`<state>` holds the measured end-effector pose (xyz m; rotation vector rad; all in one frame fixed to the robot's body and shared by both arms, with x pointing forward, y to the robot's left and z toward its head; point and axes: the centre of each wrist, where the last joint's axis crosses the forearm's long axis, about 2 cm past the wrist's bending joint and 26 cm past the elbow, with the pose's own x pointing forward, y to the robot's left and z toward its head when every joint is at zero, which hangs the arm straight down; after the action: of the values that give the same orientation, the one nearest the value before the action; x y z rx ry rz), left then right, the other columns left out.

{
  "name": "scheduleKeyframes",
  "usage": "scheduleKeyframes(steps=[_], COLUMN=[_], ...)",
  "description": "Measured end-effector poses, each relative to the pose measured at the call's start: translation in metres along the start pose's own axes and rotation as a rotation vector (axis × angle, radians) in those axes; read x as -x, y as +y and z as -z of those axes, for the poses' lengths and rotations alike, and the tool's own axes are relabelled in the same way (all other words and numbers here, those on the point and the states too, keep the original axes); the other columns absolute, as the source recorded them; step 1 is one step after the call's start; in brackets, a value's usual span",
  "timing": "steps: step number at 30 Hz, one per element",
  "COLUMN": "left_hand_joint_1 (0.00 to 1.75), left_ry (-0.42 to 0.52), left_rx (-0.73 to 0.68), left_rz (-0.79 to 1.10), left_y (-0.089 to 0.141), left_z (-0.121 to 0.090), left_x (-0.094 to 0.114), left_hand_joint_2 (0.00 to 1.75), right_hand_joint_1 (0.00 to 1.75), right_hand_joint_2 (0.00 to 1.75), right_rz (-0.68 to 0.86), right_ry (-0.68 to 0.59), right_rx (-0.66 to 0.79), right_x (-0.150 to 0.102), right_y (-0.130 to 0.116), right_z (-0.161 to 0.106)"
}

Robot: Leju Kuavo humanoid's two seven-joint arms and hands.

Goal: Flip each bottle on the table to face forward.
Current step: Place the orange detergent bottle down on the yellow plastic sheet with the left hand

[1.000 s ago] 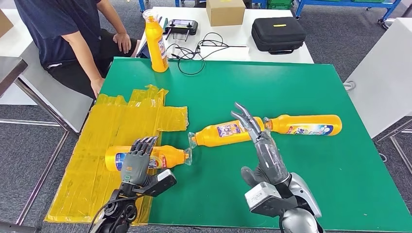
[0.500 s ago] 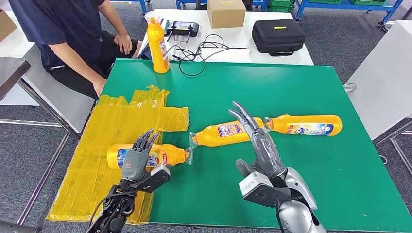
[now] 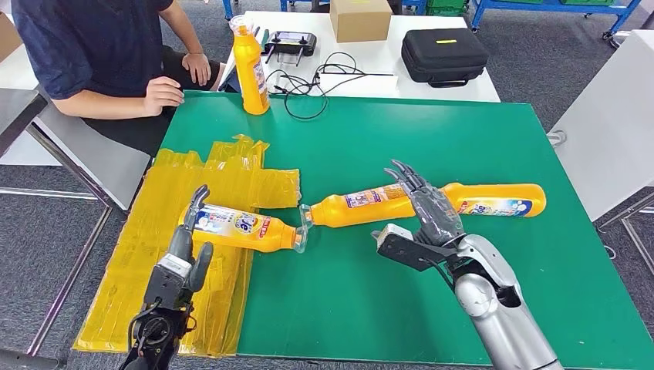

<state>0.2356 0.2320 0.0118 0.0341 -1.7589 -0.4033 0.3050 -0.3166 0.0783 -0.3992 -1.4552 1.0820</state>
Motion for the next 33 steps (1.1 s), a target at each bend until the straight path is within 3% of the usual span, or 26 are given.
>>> scheduleKeyframes(steps=[6, 11, 16, 28, 33], left_hand_joint_1=[0.00, 0.00, 0.00, 0.00, 0.00], left_ry=[-0.073, -0.187, -0.260, -0.316, -0.334], left_rx=[-0.024, -0.082, -0.110, -0.136, -0.148], left_rz=[-0.026, -0.174, -0.192, -0.190, -0.201], left_y=[0.006, 0.015, 0.028, 0.039, 0.043], left_z=[0.002, 0.005, 0.005, 0.002, 0.002], left_x=[-0.010, -0.025, -0.039, -0.050, -0.054], left_hand_joint_2=[0.00, 0.00, 0.00, 0.00, 0.00], right_hand_joint_1=[0.00, 0.00, 0.00, 0.00, 0.00], right_hand_joint_2=[1.75, 1.75, 1.75, 1.75, 1.75], right_rz=[-0.021, -0.068, -0.123, -0.258, -0.281], right_ry=[0.045, 0.113, 0.158, 0.215, 0.213], right_rx=[-0.031, -0.097, -0.138, -0.225, -0.263], right_x=[0.013, 0.042, 0.057, 0.058, 0.047], right_y=[-0.003, -0.023, -0.031, -0.059, -0.059], right_z=[-0.002, -0.010, -0.014, 0.027, 0.047])
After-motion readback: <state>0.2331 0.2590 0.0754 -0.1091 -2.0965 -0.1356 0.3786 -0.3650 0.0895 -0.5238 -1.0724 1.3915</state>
